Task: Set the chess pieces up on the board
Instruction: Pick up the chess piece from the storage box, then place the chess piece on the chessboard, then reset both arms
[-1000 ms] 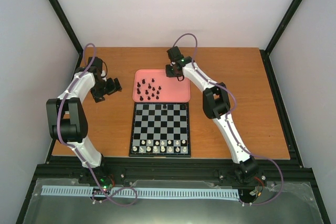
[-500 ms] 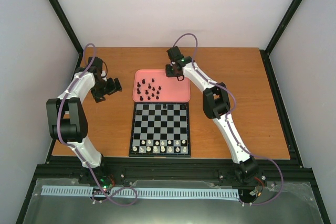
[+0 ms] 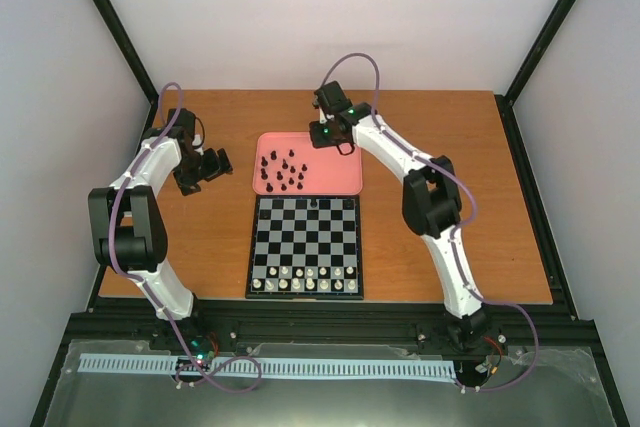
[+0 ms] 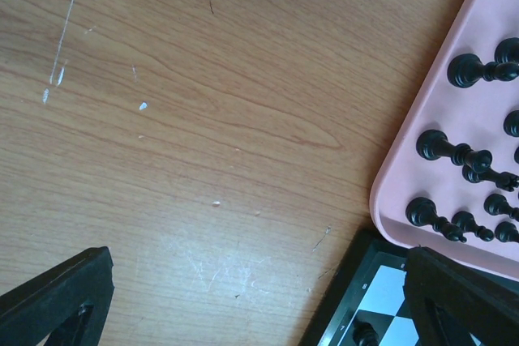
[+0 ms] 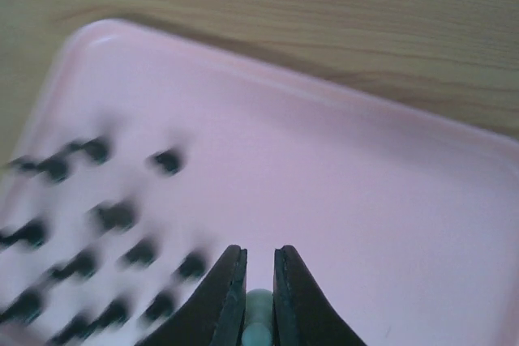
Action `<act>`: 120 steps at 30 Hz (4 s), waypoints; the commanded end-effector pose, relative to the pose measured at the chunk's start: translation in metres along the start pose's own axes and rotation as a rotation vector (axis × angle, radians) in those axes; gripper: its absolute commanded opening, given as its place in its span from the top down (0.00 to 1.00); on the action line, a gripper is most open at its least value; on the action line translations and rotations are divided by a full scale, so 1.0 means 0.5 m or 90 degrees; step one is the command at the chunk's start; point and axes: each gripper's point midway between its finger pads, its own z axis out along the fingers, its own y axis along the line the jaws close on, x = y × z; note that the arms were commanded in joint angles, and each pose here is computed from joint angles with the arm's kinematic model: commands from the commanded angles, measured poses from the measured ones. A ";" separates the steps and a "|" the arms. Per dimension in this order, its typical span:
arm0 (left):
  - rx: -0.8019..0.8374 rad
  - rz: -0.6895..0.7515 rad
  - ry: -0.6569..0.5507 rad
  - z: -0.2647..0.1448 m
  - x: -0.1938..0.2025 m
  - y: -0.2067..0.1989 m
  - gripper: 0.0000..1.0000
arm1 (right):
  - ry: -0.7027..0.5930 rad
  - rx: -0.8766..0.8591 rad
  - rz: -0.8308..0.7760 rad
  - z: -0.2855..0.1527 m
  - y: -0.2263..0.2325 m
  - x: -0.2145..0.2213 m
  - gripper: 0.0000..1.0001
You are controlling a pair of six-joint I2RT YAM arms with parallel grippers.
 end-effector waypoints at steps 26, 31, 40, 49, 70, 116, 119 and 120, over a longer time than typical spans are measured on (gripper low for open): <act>0.008 0.008 -0.072 -0.079 -0.018 -0.013 0.00 | 0.114 -0.297 -0.419 -0.232 0.515 0.497 0.89; 0.005 0.010 -0.078 -0.084 -0.013 -0.009 0.00 | 0.143 -0.305 -0.431 -0.225 0.515 0.537 0.88; 0.004 0.010 -0.090 -0.097 -0.019 -0.011 0.00 | 0.182 -0.327 -0.444 -0.202 0.518 0.582 0.89; 0.003 0.012 -0.087 -0.094 -0.018 -0.010 0.00 | 0.193 -0.331 -0.456 -0.174 0.527 0.592 0.88; -0.002 0.013 -0.086 -0.091 -0.016 -0.006 0.00 | 0.205 -0.313 -0.474 -0.156 0.520 0.596 0.84; 0.009 0.014 -0.126 -0.167 -0.023 -0.020 0.00 | 0.011 0.120 0.172 -0.296 -0.228 0.088 0.00; 0.008 0.014 -0.126 -0.166 -0.022 -0.020 0.00 | 0.002 0.171 0.183 -0.310 -0.274 0.085 0.00; 0.008 0.013 -0.123 -0.164 -0.021 -0.019 0.00 | -0.001 0.179 0.178 -0.313 -0.278 0.084 0.00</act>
